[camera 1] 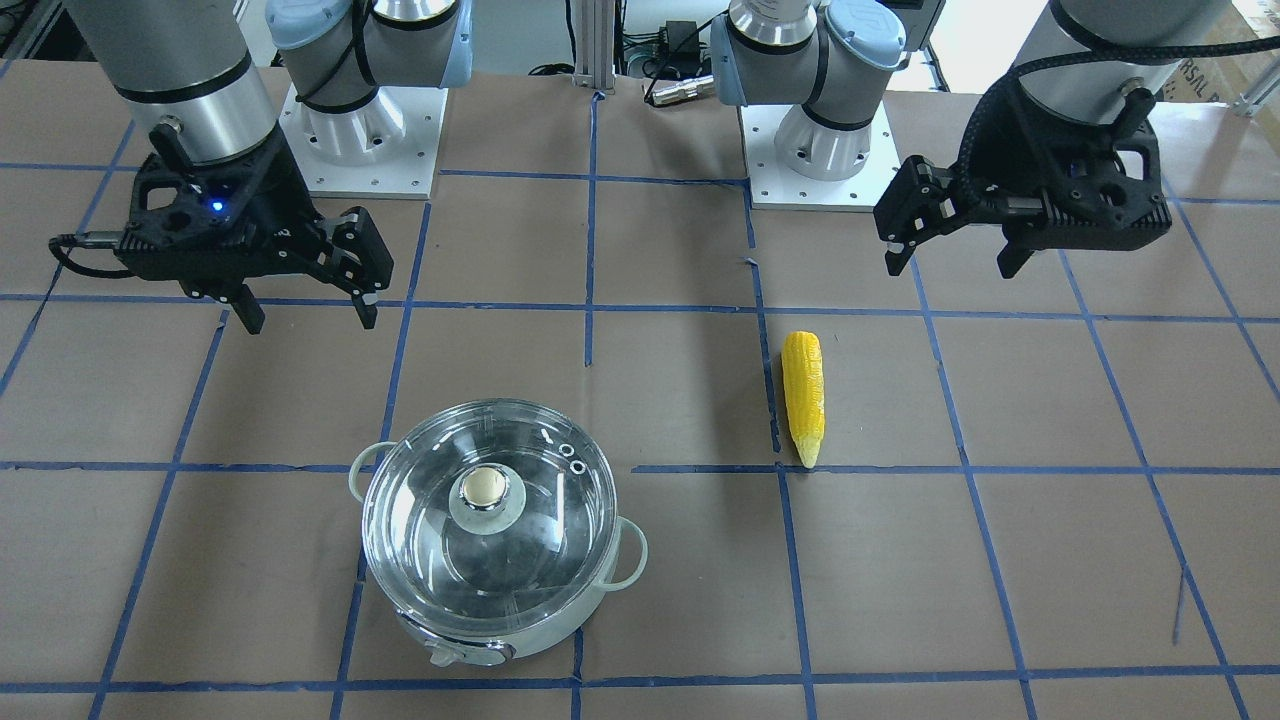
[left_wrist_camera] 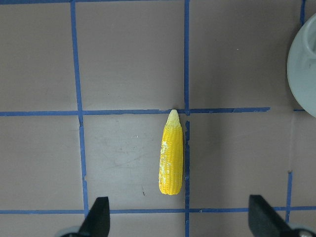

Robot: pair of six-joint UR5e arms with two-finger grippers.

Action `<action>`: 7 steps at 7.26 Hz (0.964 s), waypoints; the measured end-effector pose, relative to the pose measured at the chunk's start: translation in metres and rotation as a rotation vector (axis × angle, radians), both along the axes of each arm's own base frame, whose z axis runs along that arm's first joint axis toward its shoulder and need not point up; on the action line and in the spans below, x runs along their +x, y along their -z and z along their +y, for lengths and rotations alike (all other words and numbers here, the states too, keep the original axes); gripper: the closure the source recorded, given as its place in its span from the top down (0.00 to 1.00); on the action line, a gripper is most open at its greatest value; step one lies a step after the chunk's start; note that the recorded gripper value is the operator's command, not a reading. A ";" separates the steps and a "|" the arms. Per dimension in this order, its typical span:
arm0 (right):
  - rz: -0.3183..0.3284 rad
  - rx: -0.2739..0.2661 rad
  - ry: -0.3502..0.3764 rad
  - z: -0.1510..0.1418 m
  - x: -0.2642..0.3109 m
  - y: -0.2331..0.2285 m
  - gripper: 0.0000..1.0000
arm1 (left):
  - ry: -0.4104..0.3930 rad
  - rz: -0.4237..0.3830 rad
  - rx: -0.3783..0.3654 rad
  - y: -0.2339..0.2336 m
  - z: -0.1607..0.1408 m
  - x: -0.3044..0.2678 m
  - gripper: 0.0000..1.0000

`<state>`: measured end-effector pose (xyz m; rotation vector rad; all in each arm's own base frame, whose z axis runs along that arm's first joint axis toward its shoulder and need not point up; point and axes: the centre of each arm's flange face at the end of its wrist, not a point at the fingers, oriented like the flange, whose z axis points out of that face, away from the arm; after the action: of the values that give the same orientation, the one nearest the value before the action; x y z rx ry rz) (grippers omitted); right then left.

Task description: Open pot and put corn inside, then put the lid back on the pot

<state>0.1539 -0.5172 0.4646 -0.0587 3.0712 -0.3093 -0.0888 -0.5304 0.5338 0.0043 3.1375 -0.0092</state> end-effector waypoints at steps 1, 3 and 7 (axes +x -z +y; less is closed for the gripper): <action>-0.005 0.001 -0.010 -0.005 0.019 0.008 1.00 | 0.000 0.000 0.000 0.000 0.000 0.000 1.00; -0.014 0.000 -0.021 -0.026 0.066 0.012 1.00 | 0.000 -0.001 -0.002 -0.001 0.000 0.000 1.00; 0.006 0.056 -0.032 -0.083 0.120 0.061 1.00 | 0.000 -0.001 -0.003 -0.001 0.001 0.000 1.00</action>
<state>0.2739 -0.6000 0.4039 -0.1066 3.0788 -0.2218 -0.0888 -0.5296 0.5345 0.0040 3.1364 -0.0133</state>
